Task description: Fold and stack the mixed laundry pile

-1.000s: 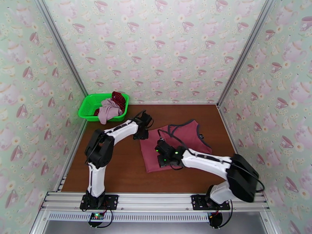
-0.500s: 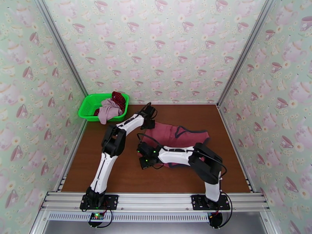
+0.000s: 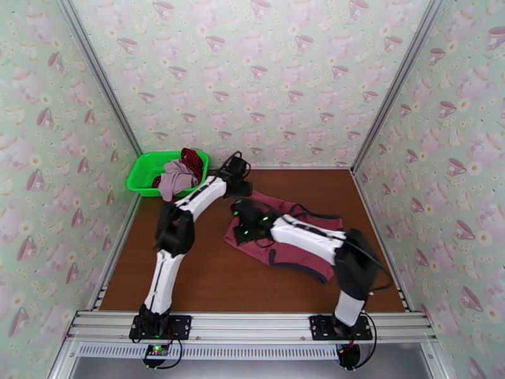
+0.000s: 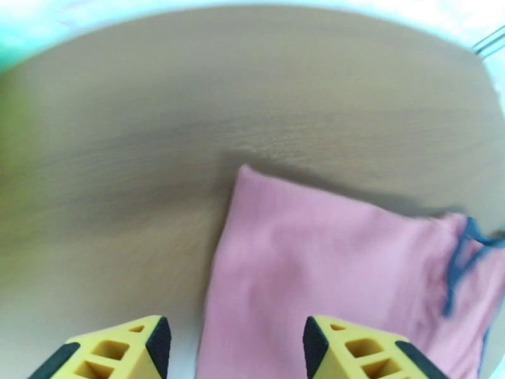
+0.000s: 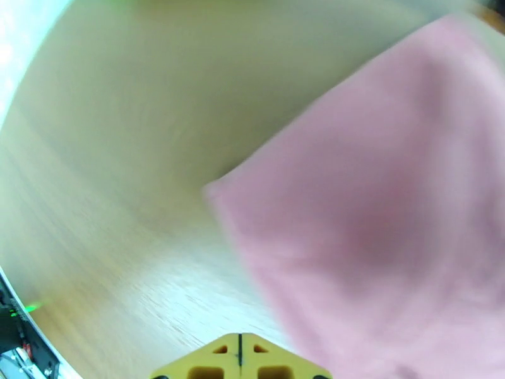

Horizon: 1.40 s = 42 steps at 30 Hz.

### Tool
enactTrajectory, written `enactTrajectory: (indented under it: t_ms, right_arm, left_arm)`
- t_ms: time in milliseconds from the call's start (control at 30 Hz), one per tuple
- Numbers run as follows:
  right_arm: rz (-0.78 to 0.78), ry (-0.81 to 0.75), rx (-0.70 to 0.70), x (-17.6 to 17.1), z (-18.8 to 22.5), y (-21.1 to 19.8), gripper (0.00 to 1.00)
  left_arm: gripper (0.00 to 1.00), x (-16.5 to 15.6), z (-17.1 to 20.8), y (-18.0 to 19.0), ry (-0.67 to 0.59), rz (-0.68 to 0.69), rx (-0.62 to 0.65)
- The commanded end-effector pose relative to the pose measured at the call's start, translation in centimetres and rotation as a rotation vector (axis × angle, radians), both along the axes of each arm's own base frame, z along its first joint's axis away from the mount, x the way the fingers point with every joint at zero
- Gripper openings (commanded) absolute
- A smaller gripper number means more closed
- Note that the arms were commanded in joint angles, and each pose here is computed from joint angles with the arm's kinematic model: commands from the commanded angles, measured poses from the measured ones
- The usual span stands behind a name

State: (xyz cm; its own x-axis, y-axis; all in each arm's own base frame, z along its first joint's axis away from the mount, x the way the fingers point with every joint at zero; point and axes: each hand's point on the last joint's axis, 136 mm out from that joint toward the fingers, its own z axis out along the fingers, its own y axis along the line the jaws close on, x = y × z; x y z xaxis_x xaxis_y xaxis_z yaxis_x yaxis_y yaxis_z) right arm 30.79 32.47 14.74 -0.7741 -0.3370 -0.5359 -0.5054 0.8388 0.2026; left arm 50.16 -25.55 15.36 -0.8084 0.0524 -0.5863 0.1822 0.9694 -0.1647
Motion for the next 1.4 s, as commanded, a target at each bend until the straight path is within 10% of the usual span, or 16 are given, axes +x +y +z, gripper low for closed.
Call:
enactTrajectory:
  t_ms: [0, 167, 433, 633, 1367]
  right_arm:
    - [0.016, -0.013, -0.021, 2.6, 0.7, -4.1, 0.05]
    - [0.006, 0.050, 0.014, 9.5, -1.3, -5.6, 0.00]
    - [-0.200, 0.148, -0.008, 17.9, -8.5, -9.0, 0.00]
    - [-0.349, 0.223, -0.050, 17.7, -13.0, -11.5, 0.00]
    - [-1.222, 0.059, 0.419, 19.1, -13.0, -16.8, 0.00]
  left_arm:
    - [0.59, -3.6, 3.9, 1.4, -0.060, 0.063, -0.032]
    - [0.27, -10.4, -3.4, 0.4, 0.127, 0.111, -0.123]
    - [0.19, -14.1, -12.0, -1.0, 0.238, 0.201, -0.119]
    - [0.19, -14.7, -16.1, 0.5, 0.306, 0.228, -0.017]
    - [0.21, 3.5, -15.9, -0.9, 0.253, -0.089, 0.177]
